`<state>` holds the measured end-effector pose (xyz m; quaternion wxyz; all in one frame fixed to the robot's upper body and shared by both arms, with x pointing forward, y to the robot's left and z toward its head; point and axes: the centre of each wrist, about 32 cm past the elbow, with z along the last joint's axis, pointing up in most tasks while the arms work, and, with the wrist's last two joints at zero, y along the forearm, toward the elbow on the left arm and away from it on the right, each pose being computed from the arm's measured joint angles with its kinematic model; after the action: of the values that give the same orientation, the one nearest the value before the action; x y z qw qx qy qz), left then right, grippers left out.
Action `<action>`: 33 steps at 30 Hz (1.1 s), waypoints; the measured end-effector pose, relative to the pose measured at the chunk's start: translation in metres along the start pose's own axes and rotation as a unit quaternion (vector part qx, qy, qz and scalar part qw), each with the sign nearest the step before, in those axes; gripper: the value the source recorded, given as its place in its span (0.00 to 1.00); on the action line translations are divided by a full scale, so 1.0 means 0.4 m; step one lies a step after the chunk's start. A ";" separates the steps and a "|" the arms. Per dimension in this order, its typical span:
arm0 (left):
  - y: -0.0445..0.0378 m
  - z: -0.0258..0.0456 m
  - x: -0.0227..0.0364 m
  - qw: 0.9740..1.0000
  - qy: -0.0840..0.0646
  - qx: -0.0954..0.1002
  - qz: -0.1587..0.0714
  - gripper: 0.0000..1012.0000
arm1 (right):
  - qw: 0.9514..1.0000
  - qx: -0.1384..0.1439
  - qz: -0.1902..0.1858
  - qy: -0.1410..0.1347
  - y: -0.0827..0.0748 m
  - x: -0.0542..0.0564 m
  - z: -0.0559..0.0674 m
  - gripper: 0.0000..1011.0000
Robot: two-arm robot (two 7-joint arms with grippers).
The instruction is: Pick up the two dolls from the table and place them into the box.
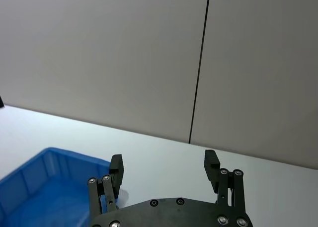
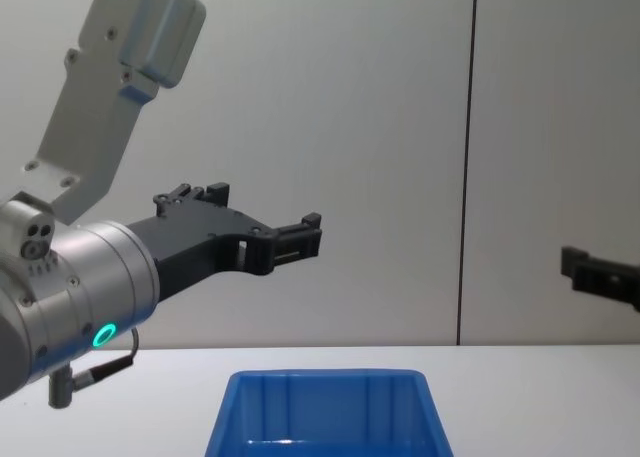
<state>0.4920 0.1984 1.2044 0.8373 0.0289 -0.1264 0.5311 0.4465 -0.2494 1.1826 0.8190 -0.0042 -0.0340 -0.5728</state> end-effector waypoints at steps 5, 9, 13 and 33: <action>0.000 0.000 0.000 1.000 0.000 0.000 0.000 0.99 | 1.000 -0.019 0.005 -0.010 -0.010 0.031 -0.021 0.99; 0.000 0.000 0.000 1.000 0.000 0.000 0.000 0.99 | 0.999 -0.038 0.008 -0.021 -0.024 0.055 -0.040 0.99; 0.000 0.000 0.000 1.000 0.000 0.000 0.000 0.99 | 0.997 -0.064 0.013 -0.033 -0.044 0.078 -0.063 0.99; 0.000 0.000 0.000 1.000 0.000 0.000 0.000 0.99 | 0.984 -0.163 0.038 -0.067 -0.109 0.113 -0.157 0.99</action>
<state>0.4920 0.1984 1.2044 0.8374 0.0289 -0.1264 0.5310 0.4244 -0.3095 1.1213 0.8244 -0.1774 0.0053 -0.5374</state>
